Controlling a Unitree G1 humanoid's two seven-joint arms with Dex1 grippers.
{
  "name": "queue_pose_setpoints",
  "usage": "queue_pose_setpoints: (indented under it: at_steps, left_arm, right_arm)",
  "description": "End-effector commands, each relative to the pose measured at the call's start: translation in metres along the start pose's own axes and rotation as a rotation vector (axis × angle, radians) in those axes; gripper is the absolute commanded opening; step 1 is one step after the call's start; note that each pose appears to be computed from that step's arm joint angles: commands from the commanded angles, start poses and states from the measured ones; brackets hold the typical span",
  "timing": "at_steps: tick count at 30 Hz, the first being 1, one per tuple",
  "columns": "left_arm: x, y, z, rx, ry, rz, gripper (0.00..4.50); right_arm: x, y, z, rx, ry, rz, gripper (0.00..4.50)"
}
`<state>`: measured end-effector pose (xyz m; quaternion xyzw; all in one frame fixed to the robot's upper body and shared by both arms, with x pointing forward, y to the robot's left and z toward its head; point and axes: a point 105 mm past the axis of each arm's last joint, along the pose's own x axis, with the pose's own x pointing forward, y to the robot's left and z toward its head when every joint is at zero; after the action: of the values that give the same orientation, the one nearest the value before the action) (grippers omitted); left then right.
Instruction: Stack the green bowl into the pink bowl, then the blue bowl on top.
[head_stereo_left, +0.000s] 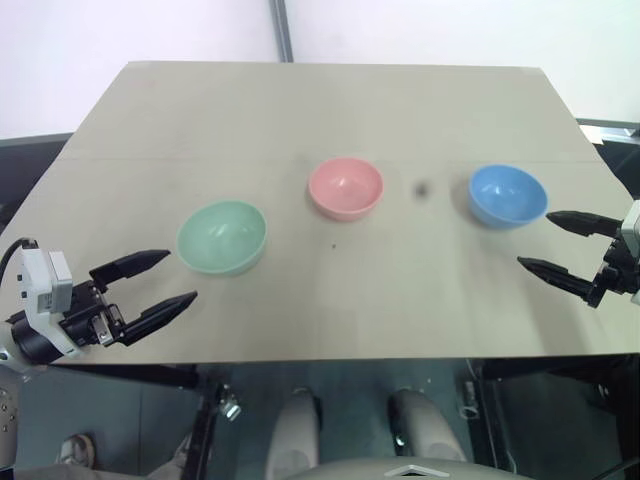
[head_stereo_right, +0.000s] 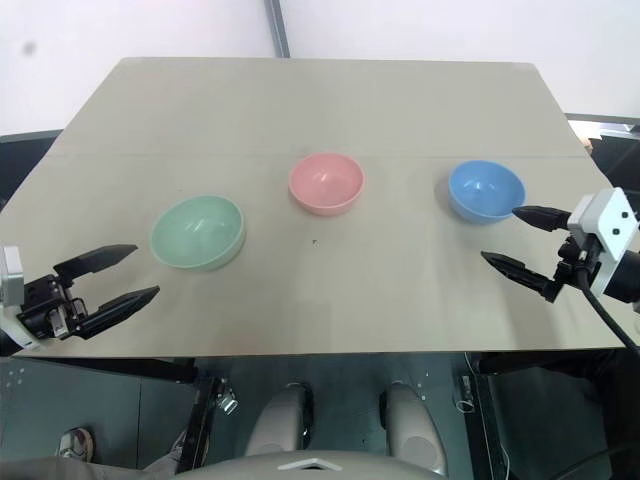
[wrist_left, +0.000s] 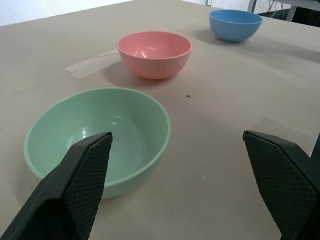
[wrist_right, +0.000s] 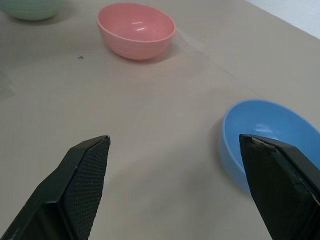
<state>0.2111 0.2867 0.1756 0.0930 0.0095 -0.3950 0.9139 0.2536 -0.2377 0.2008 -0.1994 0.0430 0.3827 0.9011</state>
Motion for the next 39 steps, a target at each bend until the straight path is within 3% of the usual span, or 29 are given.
queue_pose_setpoints:
  at_steps: [1, 10, 14, 19, 27, 33, 36, 39]
  left_arm:
    - [-0.001, 0.003, 0.009, 0.036, 0.000, 0.003, 4.42]
    - [0.026, -0.009, 0.022, 0.028, -0.077, -0.064, 4.42]
    - [0.048, -0.025, 0.035, -0.024, -0.126, -0.128, 4.42]
    - [0.063, -0.042, 0.042, -0.047, -0.149, -0.165, 4.42]
    - [0.065, -0.055, 0.038, -0.049, -0.138, -0.153, 4.42]
    - [0.063, -0.065, 0.038, -0.051, -0.143, -0.127, 4.42]
    - [0.061, -0.062, 0.039, -0.048, -0.145, -0.096, 4.50]
    - [0.059, -0.061, 0.037, -0.035, -0.124, -0.092, 4.50]
  right_arm:
    - [-0.006, -0.004, 0.014, -0.056, -0.022, -0.023, 4.50]
    - [0.037, 0.010, 0.032, -0.087, -0.101, -0.018, 4.50]
    - [0.094, 0.042, 0.045, -0.157, -0.108, 0.122, 4.50]
    - [0.144, 0.062, 0.041, -0.215, -0.101, 0.269, 4.50]
    - [0.224, 0.070, 0.054, -0.353, -0.141, 0.329, 4.50]
    - [0.257, 0.076, 0.052, -0.416, -0.096, 0.384, 4.50]
    - [0.262, 0.074, 0.046, -0.435, -0.064, 0.396, 3.73]
    - [0.265, 0.071, 0.038, -0.473, -0.028, 0.397, 2.35]
